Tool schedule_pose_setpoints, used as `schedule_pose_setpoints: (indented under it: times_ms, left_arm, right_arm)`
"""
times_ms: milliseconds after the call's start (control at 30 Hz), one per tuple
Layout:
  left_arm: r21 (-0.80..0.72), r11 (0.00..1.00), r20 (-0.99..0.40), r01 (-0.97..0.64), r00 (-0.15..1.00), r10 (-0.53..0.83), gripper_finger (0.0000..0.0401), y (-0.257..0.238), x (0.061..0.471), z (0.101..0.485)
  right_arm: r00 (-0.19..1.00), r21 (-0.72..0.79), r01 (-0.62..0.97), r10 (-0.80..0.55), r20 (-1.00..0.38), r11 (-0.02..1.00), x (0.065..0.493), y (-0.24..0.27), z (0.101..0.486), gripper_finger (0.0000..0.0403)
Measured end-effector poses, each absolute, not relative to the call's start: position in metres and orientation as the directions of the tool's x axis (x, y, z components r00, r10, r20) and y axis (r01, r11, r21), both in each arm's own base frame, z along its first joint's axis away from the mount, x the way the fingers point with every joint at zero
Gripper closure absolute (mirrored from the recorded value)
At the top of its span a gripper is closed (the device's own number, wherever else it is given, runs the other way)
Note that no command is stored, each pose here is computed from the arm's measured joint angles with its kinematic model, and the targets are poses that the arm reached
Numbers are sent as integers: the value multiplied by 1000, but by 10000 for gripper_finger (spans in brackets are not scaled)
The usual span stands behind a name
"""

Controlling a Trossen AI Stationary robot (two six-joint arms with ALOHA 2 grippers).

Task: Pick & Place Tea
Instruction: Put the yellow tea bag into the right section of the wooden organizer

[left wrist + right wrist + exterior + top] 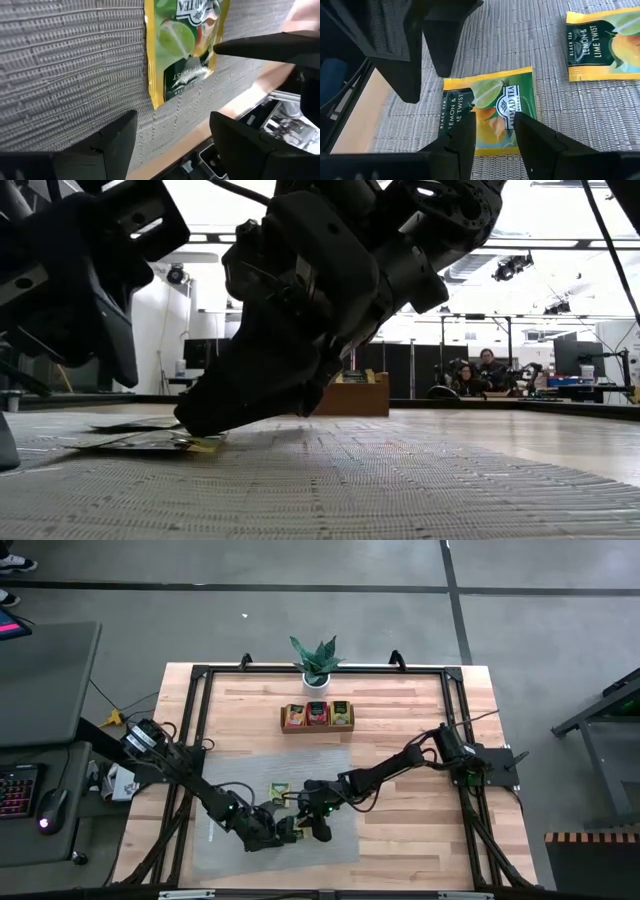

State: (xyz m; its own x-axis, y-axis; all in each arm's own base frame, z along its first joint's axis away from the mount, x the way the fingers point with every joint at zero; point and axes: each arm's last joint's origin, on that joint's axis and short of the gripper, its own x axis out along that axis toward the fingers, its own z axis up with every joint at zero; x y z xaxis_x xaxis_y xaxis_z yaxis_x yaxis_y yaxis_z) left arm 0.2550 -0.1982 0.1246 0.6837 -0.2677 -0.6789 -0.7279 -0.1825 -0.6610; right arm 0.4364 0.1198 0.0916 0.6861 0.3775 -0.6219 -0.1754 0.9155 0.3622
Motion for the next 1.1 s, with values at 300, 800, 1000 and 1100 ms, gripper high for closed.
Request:
schedule_pose_setpoints:
  times_ms: [300, 800, 1000, 1100]
  left_arm:
    - [-642, -232, -693, -731, 682, -235, 149, -195, 258, 118]
    - [-690, -246, -661, -681, 731, -168, 149, -186, 267, 118]
    - [-709, -230, -643, -667, 745, -178, 149, -187, 268, 120]
    - [-723, -221, -627, -654, 756, -185, 149, -187, 269, 121]
  right_arm:
    - [680, 369, -204, 402, -613, 907, 437, 120, 92, 269]
    - [671, 367, -249, 433, -602, 896, 436, 124, 93, 269]
    - [663, 377, -259, 448, -600, 889, 436, 125, 93, 269]
    - [656, 384, -269, 460, -599, 883, 435, 126, 93, 269]
